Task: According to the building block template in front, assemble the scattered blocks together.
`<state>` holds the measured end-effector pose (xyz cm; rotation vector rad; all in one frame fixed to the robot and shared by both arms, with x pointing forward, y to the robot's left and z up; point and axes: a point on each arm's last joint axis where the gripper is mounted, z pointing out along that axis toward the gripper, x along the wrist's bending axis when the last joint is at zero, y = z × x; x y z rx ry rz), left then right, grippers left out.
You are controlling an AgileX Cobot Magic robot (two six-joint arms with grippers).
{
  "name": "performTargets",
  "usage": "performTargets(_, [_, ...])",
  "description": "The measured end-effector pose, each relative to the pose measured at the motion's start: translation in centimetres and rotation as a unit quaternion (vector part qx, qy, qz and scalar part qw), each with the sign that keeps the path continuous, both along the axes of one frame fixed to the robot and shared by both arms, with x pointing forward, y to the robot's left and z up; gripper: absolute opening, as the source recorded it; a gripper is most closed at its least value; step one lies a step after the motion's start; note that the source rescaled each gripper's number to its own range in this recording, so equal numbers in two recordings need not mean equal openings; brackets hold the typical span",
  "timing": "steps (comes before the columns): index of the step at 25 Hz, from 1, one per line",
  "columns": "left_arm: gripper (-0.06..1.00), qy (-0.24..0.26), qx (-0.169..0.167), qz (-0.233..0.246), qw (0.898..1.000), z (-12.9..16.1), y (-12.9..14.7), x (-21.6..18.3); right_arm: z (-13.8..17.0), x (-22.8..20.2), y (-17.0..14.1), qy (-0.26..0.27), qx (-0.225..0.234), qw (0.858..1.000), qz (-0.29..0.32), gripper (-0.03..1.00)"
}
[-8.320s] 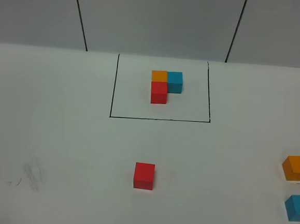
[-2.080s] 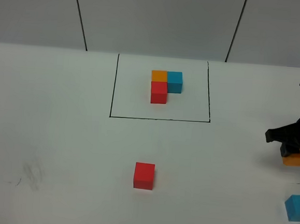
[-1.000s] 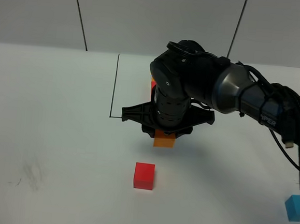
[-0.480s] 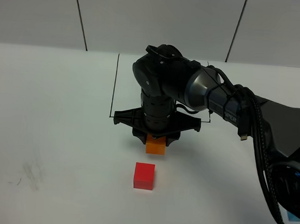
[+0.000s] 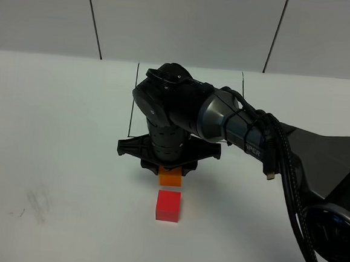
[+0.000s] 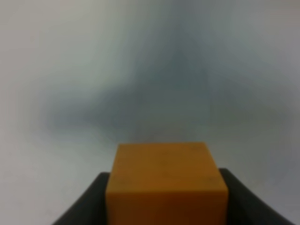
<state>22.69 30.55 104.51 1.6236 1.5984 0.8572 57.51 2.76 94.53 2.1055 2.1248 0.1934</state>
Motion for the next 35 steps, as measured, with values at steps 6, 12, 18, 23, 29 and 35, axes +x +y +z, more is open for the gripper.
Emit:
performTargets(6, [0.65, 0.000, 0.000, 0.000, 1.000, 0.0, 0.0, 0.0, -0.1, 0.1, -0.1, -0.001, 0.000, 1.000, -0.011, 0.01])
performTargets(12, [0.65, 0.000, 0.000, 0.000, 1.000, 0.0, 0.0, 0.0, -1.2, 0.1, 0.1, 0.015, -0.001, 1.000, -0.015, 0.01])
performTargets(18, [0.65, 0.000, 0.000, 0.000, 1.000, 0.0, 0.0, 0.0, -2.3, 0.1, 0.3, 0.026, -0.001, 0.999, -0.018, 0.01])
performTargets(23, [0.65, 0.000, 0.000, 0.000, 1.000, 0.0, 0.0, 0.0, -2.6, 0.1, 0.3, 0.027, 0.002, 0.999, -0.019, 0.01])
performTargets(29, [0.65, 0.000, 0.000, 0.000, 1.000, 0.0, 0.0, 0.0, -3.9, 0.1, 0.5, 0.037, -0.002, 0.999, -0.021, 0.01])
performTargets(35, [0.65, 0.000, 0.000, 0.000, 1.000, 0.0, 0.0, 0.0, -4.0, 0.1, 0.5, 0.038, -0.002, 0.999, -0.027, 0.01])
